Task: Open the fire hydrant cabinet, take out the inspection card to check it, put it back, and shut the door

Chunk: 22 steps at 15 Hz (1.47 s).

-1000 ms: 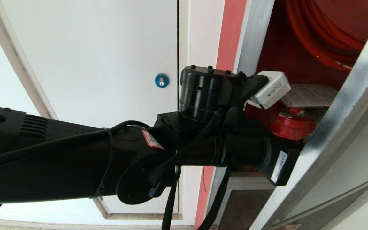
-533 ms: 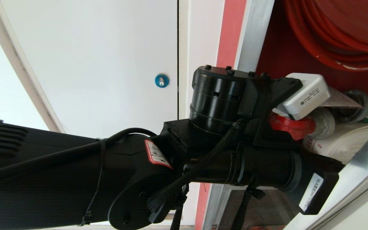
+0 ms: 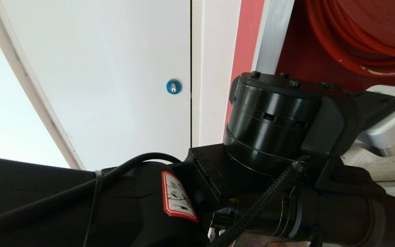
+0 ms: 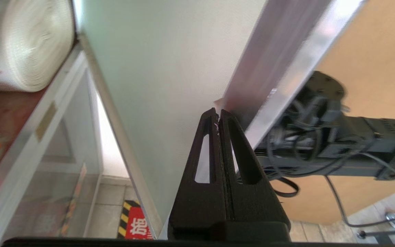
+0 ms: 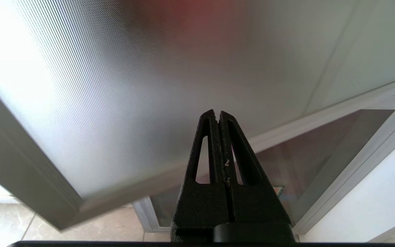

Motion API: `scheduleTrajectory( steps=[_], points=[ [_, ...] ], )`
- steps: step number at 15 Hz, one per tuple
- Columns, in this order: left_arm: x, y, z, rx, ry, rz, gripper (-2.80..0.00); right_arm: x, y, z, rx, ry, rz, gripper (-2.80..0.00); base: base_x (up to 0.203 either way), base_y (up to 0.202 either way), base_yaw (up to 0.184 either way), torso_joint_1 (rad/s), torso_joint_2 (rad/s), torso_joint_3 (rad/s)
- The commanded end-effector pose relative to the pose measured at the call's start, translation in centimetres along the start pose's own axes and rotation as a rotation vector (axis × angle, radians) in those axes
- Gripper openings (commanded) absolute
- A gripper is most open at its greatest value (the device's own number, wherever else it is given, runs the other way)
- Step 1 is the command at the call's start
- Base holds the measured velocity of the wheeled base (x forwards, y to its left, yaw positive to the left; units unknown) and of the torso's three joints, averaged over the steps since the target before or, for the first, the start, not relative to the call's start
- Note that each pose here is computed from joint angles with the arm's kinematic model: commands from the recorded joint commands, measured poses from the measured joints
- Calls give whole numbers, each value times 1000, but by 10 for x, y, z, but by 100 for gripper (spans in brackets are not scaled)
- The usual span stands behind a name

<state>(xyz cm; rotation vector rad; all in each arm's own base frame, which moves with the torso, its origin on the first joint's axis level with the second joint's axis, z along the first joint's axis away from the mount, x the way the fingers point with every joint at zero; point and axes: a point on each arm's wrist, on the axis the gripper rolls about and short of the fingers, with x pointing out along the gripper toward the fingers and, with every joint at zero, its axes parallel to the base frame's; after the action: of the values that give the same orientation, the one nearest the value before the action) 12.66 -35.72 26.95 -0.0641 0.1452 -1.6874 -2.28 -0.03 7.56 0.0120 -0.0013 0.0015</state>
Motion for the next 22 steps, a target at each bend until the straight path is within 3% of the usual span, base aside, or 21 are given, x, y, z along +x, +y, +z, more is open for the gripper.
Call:
scheduleTrajectory(
  steps=[1,12,15,20,22],
  points=[
    [0,-6,2,4,-5,-17,-280,0,0,0,0,1,0,-280,0,0,0,0,0,0],
    [6,-11,-3,0,6,-21,-280,0,0,0,0,1,0,-280,0,0,0,0,0,0],
    [-2,5,-8,-12,16,42,-280,0,0,0,0,1,0,-280,0,0,0,0,0,0],
    [-55,69,-23,-68,52,259,-280,0,0,0,0,1,0,-280,0,0,0,0,0,0],
    [-81,77,-25,-79,59,324,-280,0,0,0,0,1,2,-280,0,0,0,0,0,0]
  ],
)
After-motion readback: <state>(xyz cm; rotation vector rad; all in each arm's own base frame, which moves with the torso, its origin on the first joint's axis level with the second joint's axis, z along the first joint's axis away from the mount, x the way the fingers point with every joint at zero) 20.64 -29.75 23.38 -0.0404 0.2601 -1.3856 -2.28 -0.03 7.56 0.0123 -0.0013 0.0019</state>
